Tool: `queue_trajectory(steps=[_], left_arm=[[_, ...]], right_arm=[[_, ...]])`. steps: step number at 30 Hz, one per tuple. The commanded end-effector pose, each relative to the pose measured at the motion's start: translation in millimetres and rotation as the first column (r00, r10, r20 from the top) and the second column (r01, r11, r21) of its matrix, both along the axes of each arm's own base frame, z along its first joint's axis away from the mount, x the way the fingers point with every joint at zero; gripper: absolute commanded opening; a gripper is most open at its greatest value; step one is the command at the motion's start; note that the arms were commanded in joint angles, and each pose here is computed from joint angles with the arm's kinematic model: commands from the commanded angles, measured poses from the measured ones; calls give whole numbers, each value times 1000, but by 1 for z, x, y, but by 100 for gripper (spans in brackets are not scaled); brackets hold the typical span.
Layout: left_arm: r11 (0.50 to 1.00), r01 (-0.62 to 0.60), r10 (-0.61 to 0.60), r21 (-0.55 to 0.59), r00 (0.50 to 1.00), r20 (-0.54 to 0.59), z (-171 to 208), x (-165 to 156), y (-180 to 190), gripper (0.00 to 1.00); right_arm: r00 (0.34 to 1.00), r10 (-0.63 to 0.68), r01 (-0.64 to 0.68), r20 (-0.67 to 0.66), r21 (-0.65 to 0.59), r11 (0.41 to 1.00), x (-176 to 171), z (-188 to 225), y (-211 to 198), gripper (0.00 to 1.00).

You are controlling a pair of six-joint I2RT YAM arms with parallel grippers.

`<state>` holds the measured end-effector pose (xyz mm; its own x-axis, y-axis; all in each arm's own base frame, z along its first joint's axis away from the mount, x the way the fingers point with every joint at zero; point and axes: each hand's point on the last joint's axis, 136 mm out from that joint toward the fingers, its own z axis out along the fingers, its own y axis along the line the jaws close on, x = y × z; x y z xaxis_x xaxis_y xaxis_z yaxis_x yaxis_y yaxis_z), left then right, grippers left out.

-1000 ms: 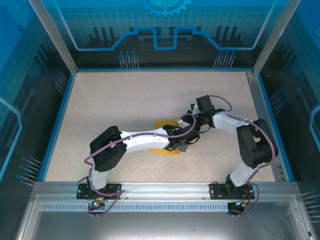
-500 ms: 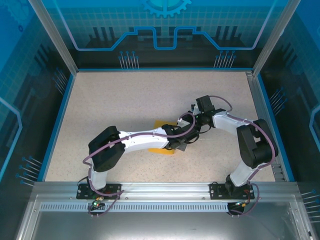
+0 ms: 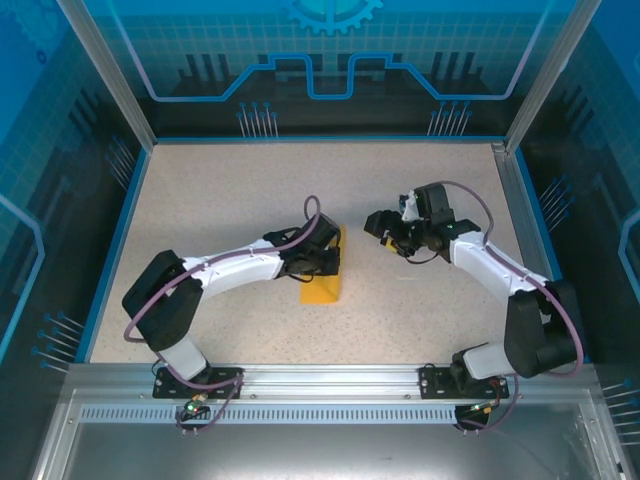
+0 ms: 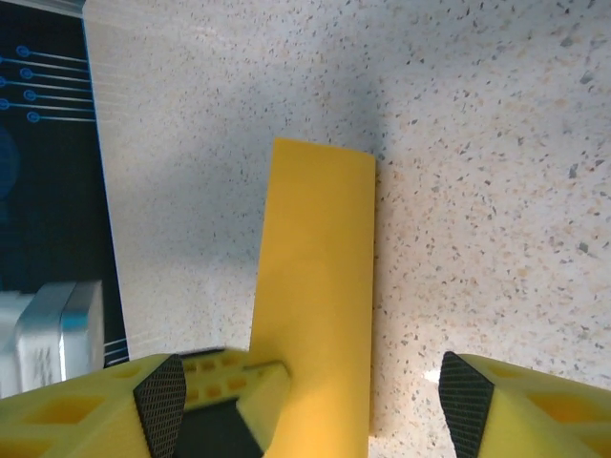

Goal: Fold a paper plane with a square sheet of paper (pick it up from the middle)
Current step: Fold the square sheet of paper in half at the center of the table.

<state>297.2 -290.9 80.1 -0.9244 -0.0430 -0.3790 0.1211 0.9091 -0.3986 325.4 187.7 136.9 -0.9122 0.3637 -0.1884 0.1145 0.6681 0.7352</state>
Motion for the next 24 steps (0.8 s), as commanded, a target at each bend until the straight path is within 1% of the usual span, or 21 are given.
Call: queue_trajectory(steps=[1, 3, 4, 5, 7, 10, 12, 14, 20, 24], left_arm=[[981, 9, -20, -193, 998, -57, 15, -5, -15, 9], [973, -11, -4, -229, 998, -66, 16, -3, -13, 10], [971, -23, 7, -236, 998, -69, 16, -2, -11, 11], [971, -34, 17, -238, 997, -74, 15, -1, -9, 12], [967, -49, 27, -249, 995, -91, 14, -1, -8, 13], [961, -71, 42, -269, 993, -112, 12, -5, -4, 15], [953, -79, 46, -292, 992, -120, 13, -8, -2, 16], [952, -90, 57, -293, 991, -121, 15, -9, 2, 17], [950, -127, 95, -287, 988, -123, 12, -6, 14, 18], [940, -138, 101, -313, 986, -134, 12, -1, 17, 24]], right_arm=[[995, 70, -69, -74, 8, 998, -17, -23, 14, 74], [989, 112, -112, -101, 9, 994, -22, -33, 26, 74], [987, 138, -137, -83, 18, 990, -16, -26, 36, 73], [983, 155, -155, -98, 12, 988, -16, -31, 41, 73], [978, 158, -160, -132, 2, 987, -14, -42, 47, 71], [969, 185, -183, -162, 30, 983, -9, -55, 57, 65], [964, 199, -198, -174, 24, 980, -6, -62, 62, 63], [956, 219, -219, -193, 23, 975, -6, -70, 64, 57], [942, 252, -248, -219, 47, 968, -4, -83, 71, 53], [930, 291, -283, -223, 69, 957, -7, -87, 80, 51]])
